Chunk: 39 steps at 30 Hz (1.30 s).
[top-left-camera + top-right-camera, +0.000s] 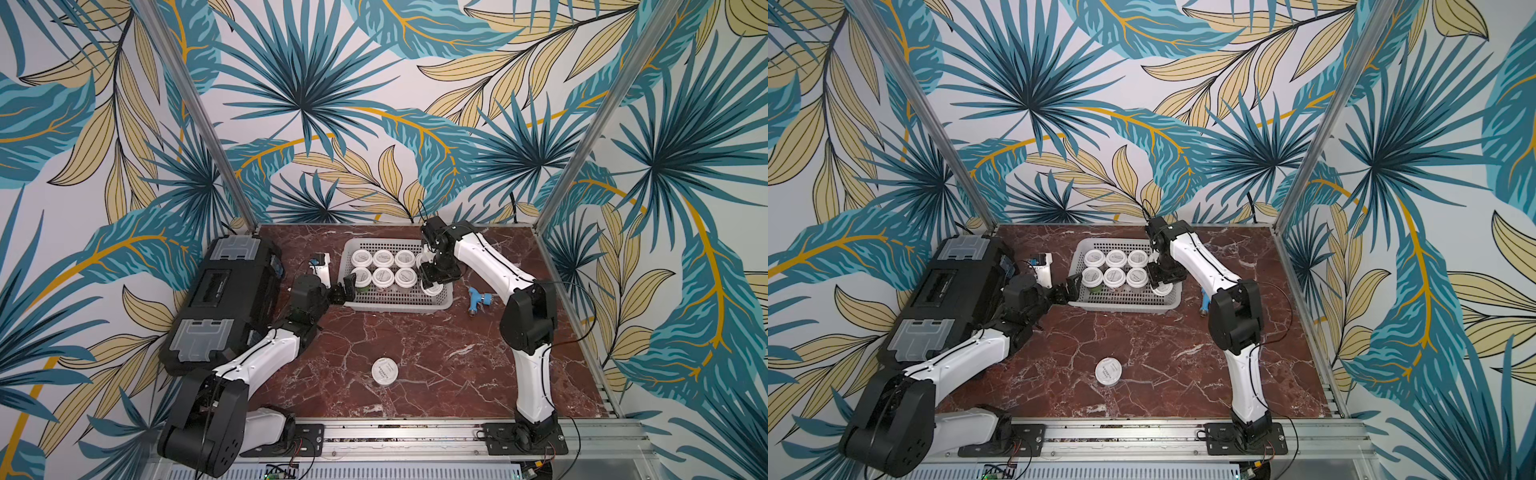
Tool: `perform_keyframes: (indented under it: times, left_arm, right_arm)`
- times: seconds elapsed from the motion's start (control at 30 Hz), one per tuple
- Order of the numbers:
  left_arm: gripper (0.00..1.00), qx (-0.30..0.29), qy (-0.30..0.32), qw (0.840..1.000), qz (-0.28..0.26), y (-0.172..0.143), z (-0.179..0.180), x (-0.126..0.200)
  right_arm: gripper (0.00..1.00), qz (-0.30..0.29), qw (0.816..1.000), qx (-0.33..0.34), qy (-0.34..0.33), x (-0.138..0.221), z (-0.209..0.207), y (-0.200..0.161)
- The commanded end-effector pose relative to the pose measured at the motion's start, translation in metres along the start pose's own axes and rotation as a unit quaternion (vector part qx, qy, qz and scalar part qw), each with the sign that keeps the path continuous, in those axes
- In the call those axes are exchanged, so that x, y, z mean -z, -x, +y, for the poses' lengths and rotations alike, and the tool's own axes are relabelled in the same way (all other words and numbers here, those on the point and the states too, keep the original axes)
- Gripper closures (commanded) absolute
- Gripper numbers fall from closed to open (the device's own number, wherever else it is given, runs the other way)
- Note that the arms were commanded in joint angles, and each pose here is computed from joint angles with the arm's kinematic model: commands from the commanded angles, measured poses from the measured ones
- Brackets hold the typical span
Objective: Put the yogurt in the basket
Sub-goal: Place the yogurt in the basket.
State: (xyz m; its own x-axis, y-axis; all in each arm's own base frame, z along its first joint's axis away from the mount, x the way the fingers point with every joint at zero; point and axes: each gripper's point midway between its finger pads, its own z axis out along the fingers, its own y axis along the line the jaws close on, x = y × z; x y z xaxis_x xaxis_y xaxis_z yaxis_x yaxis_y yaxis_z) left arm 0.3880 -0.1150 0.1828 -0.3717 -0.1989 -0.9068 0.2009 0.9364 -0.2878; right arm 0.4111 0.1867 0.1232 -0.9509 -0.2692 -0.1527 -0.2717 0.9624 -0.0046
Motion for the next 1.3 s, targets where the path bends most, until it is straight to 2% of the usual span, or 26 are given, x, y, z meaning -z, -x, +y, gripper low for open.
perform_keyframes:
  times: [0.0,0.27,0.4,0.5,0.67,0.87,1.03,1.27]
  left_arm:
    - [0.0,-0.007,0.001,1.0,-0.012,0.008,0.0,0.006]
    - [0.0,-0.008,0.003,1.0,-0.013,0.008,0.001,0.007]
    - [0.0,-0.007,0.003,1.0,-0.015,0.009,0.001,0.008]
    - [0.0,-0.007,0.004,1.0,-0.016,0.009,0.002,0.009]
    - [0.0,-0.008,0.003,1.0,-0.016,0.01,0.002,0.009]
    - [0.0,-0.007,0.004,1.0,-0.017,0.01,0.002,0.009]
    - [0.0,-0.006,0.002,1.0,-0.017,0.01,0.001,0.008]
    - [0.0,-0.005,0.002,1.0,-0.015,0.009,0.001,0.008]
  right_arm:
    - [0.36,0.023,1.0,0.008,-0.013,-0.005,-0.006,-0.004]
    - [0.33,0.02,1.0,0.011,-0.017,-0.013,-0.005,0.008]
    - [0.27,0.016,1.0,0.01,-0.021,-0.013,-0.006,0.012]
    - [0.19,0.007,1.0,0.01,-0.021,-0.008,-0.007,0.015]
    - [0.08,-0.025,0.999,0.009,-0.022,0.015,-0.008,0.021]
    - [0.08,-0.084,0.996,-0.001,0.009,0.058,-0.002,0.023]
    - [0.23,-0.096,0.994,-0.004,0.052,0.078,0.011,0.009]
    - [0.44,-0.063,0.996,-0.003,0.069,0.051,0.023,-0.017]
